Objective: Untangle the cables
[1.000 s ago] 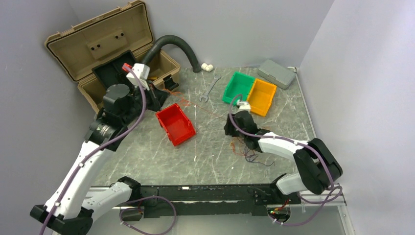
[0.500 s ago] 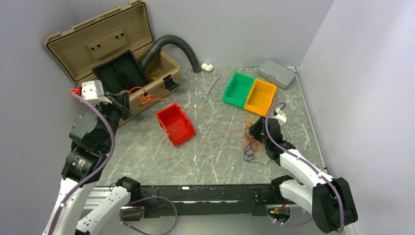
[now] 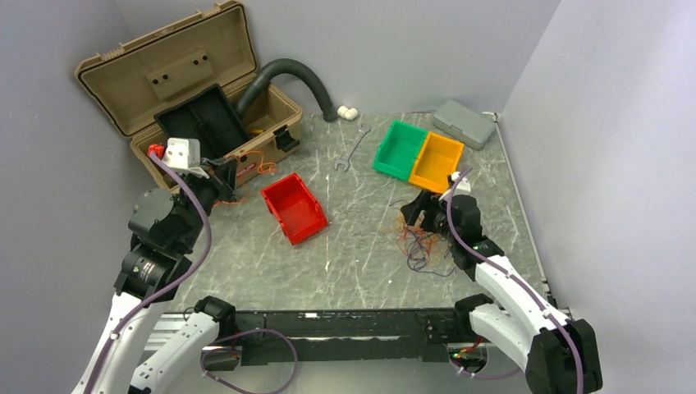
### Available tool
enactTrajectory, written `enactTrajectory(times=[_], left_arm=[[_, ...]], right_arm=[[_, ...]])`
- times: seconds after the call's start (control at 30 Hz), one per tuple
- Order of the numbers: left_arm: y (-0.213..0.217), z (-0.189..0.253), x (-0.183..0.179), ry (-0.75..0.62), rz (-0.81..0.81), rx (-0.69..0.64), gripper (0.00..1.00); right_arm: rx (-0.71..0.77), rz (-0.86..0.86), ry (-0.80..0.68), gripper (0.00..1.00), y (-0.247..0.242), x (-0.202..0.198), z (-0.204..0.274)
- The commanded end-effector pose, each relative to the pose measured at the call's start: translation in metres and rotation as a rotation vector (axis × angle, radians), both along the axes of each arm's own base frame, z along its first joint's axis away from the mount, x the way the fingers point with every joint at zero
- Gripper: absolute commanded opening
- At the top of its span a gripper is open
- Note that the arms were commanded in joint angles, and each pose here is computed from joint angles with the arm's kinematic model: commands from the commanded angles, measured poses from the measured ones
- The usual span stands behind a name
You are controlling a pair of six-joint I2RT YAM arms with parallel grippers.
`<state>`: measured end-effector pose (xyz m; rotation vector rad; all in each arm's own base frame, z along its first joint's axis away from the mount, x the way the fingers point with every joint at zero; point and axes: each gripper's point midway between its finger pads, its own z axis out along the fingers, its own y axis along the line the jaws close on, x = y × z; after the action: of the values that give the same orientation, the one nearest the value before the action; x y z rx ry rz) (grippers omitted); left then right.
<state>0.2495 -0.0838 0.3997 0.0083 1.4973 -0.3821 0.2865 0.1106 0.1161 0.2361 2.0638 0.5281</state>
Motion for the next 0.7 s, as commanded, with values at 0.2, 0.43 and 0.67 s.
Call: enactTrajectory(times=[0.2,0.43,0.67], left_arm=[[-0.034,0.026,-0.009,-0.083,-0.207,0.06,0.0],[-0.054,0.029,-0.007,-0.037,-0.307,0.063,0.0],[-0.058,0.069,-0.015,-0.086,-0.344,0.052,0.0]], right_arm=[[0.011,0.424,-0.27,0.8,0.087,0.006,0.076],[0.048,0.52,-0.344,0.8,0.112,0.001,0.097],[0.01,0.542,-0.4,0.8,0.121,-0.002,0.108]])
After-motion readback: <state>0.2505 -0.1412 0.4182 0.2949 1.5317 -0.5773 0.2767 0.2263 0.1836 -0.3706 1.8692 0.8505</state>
